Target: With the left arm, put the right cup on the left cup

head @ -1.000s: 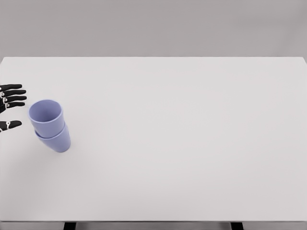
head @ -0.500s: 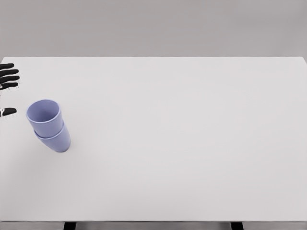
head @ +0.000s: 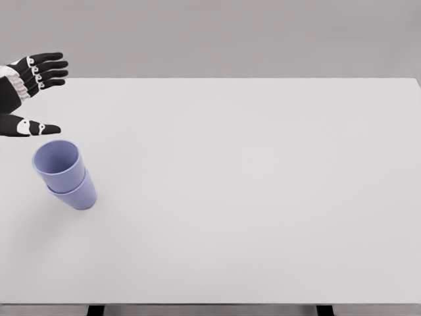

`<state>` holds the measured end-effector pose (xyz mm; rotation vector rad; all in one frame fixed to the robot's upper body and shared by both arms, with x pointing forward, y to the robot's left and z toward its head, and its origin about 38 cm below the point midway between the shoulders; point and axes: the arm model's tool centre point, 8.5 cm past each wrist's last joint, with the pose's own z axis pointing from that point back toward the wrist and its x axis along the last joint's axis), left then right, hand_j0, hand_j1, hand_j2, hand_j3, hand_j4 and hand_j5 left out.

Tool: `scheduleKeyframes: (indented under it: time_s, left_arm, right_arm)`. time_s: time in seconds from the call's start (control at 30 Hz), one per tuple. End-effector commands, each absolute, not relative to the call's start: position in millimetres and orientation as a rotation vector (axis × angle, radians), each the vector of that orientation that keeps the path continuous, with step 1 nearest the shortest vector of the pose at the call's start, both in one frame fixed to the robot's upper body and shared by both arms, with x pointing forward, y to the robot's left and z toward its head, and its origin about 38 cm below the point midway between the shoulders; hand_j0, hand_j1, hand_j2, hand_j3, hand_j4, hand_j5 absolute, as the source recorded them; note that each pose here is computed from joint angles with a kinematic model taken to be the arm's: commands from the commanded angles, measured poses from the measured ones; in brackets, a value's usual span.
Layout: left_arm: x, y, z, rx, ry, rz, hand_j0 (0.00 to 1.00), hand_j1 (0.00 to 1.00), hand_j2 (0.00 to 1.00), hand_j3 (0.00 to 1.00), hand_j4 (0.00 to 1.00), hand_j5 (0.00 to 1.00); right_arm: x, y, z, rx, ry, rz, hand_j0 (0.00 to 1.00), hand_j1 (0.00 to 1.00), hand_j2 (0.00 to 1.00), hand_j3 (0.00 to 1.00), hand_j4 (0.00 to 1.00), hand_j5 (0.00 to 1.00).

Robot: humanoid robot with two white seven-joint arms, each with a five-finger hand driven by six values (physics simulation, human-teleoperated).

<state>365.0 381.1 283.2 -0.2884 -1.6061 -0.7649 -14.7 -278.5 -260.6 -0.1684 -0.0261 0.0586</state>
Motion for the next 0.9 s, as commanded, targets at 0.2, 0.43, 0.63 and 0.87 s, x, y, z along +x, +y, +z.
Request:
scheduleKeyframes:
  time_s: [0.2, 0.43, 0.63, 0.87]
  left_arm:
    - [368.2, 369.9, 276.7, -0.324, -1.588, -0.776, 1.0, 1.0, 1.0, 1.0, 1.0, 1.0]
    - [367.7, 368.2, 276.3, -0.33, -1.597, -0.786, 1.0, 1.0, 1.0, 1.0, 1.0, 1.0]
    - [365.6, 365.3, 274.9, -0.289, -1.64, -0.85, 1.0, 1.0, 1.0, 1.0, 1.0, 1.0]
    - [360.8, 362.9, 286.7, -0.236, -1.769, -0.95, 1.0, 1.0, 1.0, 1.0, 1.0, 1.0]
  right_arm:
    - [-14.7, -278.6, -260.6, -0.168, -0.026, 0.058, 1.0, 1.0, 1.0, 1.0, 1.0, 1.0]
    - [-14.7, -278.6, -260.6, -0.168, -0.026, 0.058, 1.0, 1.0, 1.0, 1.0, 1.0, 1.0]
    - [-14.7, -278.6, -260.6, -0.168, -0.026, 0.058, 1.0, 1.0, 1.0, 1.0, 1.0, 1.0]
    - [-14.7, -278.6, -260.6, -0.168, -0.026, 0.058, 1.0, 1.0, 1.0, 1.0, 1.0, 1.0]
